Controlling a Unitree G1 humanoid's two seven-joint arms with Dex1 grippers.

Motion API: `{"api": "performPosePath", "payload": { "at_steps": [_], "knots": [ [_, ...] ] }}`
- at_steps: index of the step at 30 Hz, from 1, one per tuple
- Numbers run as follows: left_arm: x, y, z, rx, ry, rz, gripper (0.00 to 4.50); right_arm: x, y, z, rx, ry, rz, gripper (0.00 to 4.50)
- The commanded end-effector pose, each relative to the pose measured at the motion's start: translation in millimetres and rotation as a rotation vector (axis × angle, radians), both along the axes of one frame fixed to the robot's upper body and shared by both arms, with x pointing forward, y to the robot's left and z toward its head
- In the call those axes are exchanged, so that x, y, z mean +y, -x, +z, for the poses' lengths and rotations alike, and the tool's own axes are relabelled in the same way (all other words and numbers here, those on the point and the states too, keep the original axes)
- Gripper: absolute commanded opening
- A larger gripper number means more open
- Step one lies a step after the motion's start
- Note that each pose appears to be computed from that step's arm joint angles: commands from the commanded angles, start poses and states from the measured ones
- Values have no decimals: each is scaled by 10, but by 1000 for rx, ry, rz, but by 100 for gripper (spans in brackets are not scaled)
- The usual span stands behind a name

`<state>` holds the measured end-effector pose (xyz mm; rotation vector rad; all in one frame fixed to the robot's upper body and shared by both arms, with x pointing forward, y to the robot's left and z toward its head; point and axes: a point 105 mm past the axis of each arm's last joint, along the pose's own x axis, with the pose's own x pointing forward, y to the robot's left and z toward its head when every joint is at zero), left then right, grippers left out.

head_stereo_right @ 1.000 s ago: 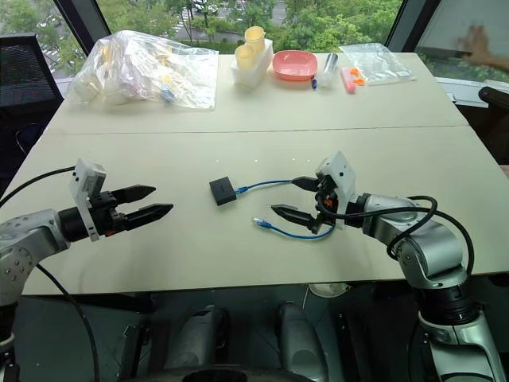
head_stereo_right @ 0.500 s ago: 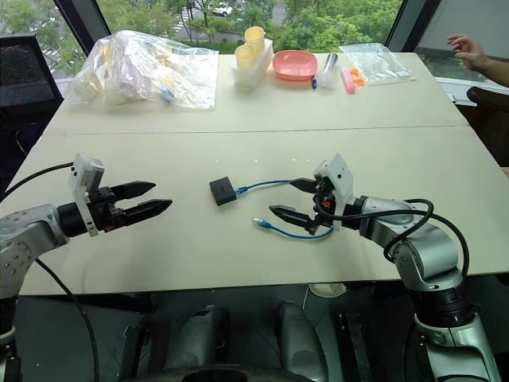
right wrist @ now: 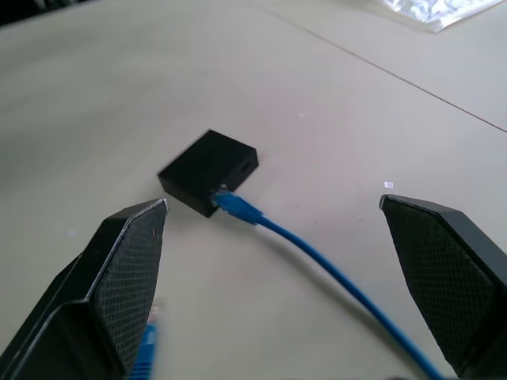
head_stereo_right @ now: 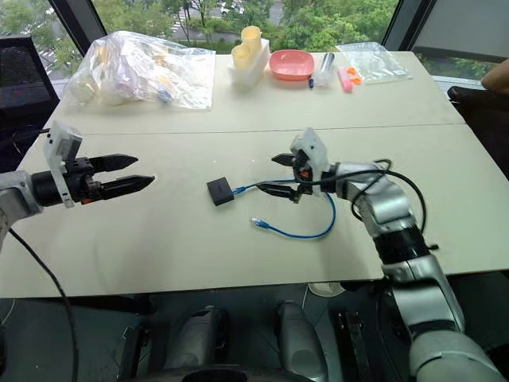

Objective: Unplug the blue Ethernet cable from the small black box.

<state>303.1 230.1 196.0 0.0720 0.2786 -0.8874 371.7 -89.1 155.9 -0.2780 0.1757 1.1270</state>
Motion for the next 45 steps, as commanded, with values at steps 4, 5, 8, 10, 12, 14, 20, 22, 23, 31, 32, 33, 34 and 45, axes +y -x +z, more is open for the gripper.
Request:
{"api": "performPosePath", "payload": {
  "at_steps": [4,5,8,10,12,14,20,22,23,31,32,33,34,45],
  "knots": [
    [-96,103,-3,7,-7,-80,447,396,-229,-23,-26,61,159,450],
    [-118,136,-32,10,-7,-81,447,461,-241,-70,-12,84,185,450],
    [-157,243,-95,19,12,-59,447,518,-223,-295,47,186,246,450],
    [-160,298,-118,23,18,-40,447,510,-208,-398,62,239,269,450],
    [-145,337,-133,26,23,-19,447,507,-187,-486,69,288,289,450],
    [-123,348,-135,25,25,8,447,514,-166,-586,65,353,308,450],
    [-102,336,-115,10,28,48,450,613,-136,-683,41,394,330,393],
    [-100,327,-120,8,29,55,450,602,-112,-719,35,426,356,313],
    [-99,323,-124,9,29,56,450,572,-100,-748,31,453,369,259],
    [-120,188,-117,-20,34,55,450,458,-148,-770,-105,552,376,5],
    [-124,134,-97,-36,41,59,450,471,-201,-695,-168,550,354,5],
    [-125,76,-74,-48,55,67,450,486,-252,-608,-237,546,332,5],
    [-125,1,-36,-56,90,76,450,518,-313,-470,-324,522,299,5],
    [-324,-730,98,74,415,-47,450,484,-315,327,-951,469,127,5]
  ]
}}
